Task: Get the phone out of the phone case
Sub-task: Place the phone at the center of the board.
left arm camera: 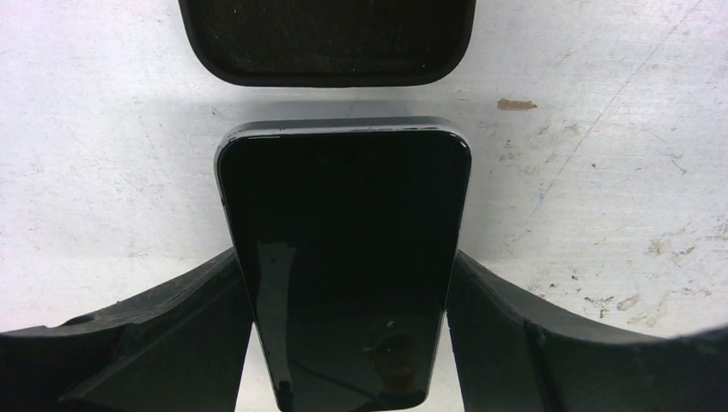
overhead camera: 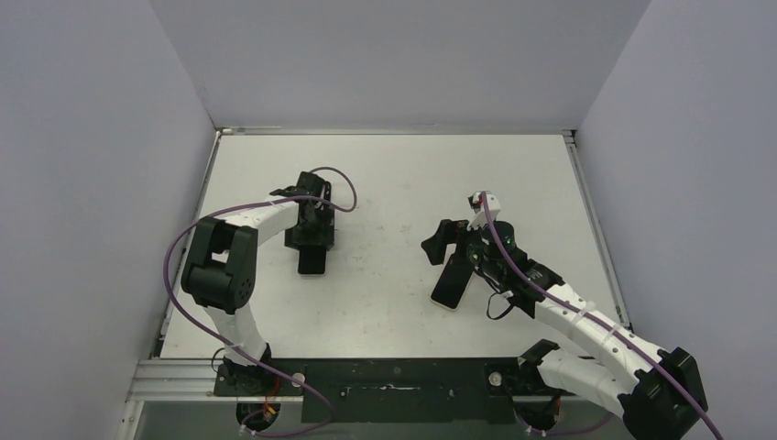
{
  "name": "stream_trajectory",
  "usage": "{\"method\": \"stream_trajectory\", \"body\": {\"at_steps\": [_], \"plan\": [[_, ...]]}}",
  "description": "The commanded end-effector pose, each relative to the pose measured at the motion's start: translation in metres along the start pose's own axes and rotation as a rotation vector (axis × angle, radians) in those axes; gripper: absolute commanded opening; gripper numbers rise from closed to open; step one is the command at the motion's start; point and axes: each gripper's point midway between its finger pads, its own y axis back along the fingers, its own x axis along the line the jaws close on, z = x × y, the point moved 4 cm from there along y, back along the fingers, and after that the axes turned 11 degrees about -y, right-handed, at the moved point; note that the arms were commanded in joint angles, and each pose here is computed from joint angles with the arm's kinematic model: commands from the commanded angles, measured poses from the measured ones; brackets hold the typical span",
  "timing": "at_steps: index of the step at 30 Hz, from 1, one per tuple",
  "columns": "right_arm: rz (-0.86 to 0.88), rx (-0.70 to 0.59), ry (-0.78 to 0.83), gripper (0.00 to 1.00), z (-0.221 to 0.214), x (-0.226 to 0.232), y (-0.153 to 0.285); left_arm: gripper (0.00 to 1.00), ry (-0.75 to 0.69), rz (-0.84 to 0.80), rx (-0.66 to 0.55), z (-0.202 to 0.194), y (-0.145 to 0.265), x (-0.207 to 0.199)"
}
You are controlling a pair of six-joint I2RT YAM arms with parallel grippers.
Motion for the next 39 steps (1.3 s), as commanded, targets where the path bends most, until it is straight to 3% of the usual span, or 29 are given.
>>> {"method": "stream_trajectory", "body": {"at_steps": [1,11,22,39], "plan": [[-0.006,-0.038,0.004,1.00,0.006,-0.002,-0.001,0.73,-0.010,0.033,0.044,-0.010,-0.005,0.008],[-0.001,-0.026,0.006,1.00,0.004,-0.001,-0.003,0.78,-0.008,0.053,0.055,-0.014,-0.004,0.014],[-0.003,-0.015,0.007,1.00,0.002,-0.002,-0.004,0.62,-0.019,0.073,0.016,-0.012,-0.003,0.017],[-0.017,-0.008,-0.004,1.00,-0.003,-0.006,-0.004,0.64,-0.020,0.093,-0.012,0.002,-0.005,0.019]]}}
